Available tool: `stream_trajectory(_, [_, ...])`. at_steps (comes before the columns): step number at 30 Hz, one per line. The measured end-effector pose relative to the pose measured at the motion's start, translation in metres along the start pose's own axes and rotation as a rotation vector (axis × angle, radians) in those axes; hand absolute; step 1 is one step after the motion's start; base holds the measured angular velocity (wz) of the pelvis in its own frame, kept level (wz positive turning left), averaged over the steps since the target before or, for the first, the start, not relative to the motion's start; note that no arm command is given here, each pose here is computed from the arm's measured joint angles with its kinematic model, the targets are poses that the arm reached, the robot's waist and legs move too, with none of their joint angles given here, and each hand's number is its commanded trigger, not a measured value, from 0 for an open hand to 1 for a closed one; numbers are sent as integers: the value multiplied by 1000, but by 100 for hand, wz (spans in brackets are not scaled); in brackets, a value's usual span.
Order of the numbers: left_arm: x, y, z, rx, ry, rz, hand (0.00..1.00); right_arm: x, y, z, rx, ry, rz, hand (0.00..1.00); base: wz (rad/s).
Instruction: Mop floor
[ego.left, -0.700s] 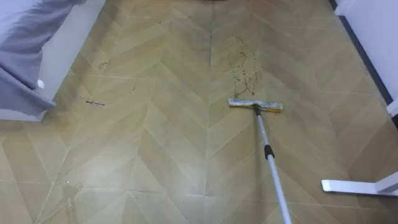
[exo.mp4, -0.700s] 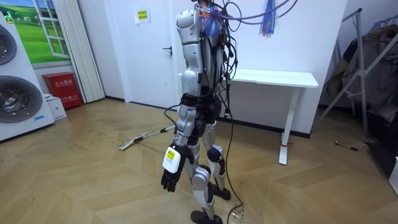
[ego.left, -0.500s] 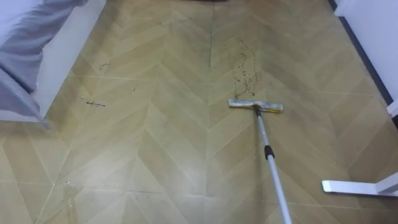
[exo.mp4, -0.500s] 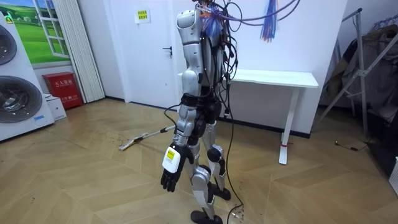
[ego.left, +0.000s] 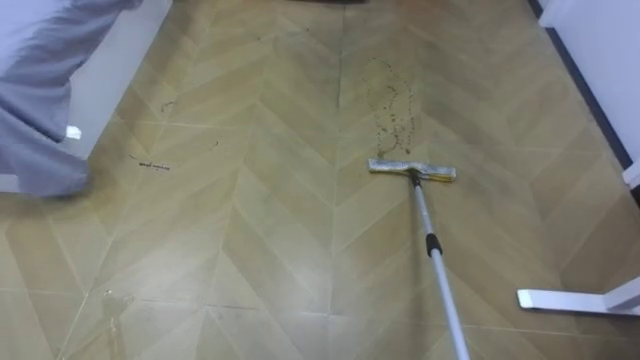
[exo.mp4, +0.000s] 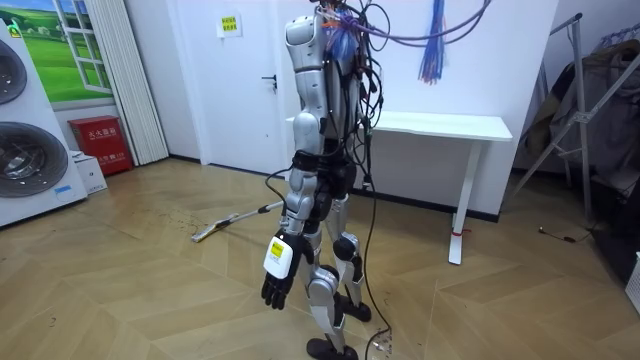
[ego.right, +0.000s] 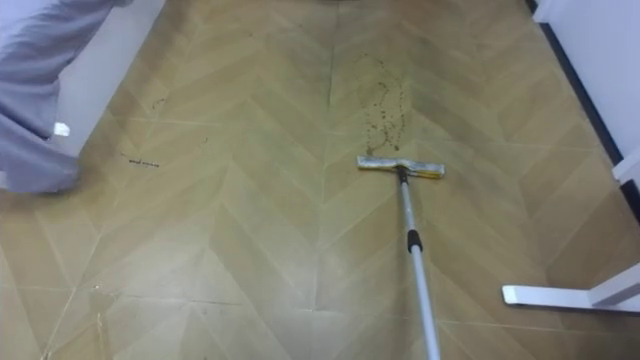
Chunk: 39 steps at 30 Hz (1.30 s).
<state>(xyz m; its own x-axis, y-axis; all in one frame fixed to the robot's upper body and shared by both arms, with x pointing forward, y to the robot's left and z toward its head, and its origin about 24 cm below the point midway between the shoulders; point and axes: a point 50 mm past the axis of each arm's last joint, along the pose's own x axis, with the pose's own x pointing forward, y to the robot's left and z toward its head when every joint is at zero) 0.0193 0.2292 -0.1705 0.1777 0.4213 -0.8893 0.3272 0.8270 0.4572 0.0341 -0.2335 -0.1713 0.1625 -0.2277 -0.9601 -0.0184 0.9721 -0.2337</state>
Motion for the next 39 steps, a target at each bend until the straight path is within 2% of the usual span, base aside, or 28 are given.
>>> stream_trajectory(20, [2,6,9,-4,-37,18,0,1,4,9,32,-20,38,100,1])
stream_trajectory(27, [4,17,45,-24,-135,53,0,2,0,30,67,-91,20,100,9])
stream_trajectory(32, [4,24,69,-115,-188,61,0,2,-4,49,107,-135,-12,100,12])
stream_trajectory(39, [3,26,71,-166,-189,98,0,1,-8,52,142,-139,-68,100,9])
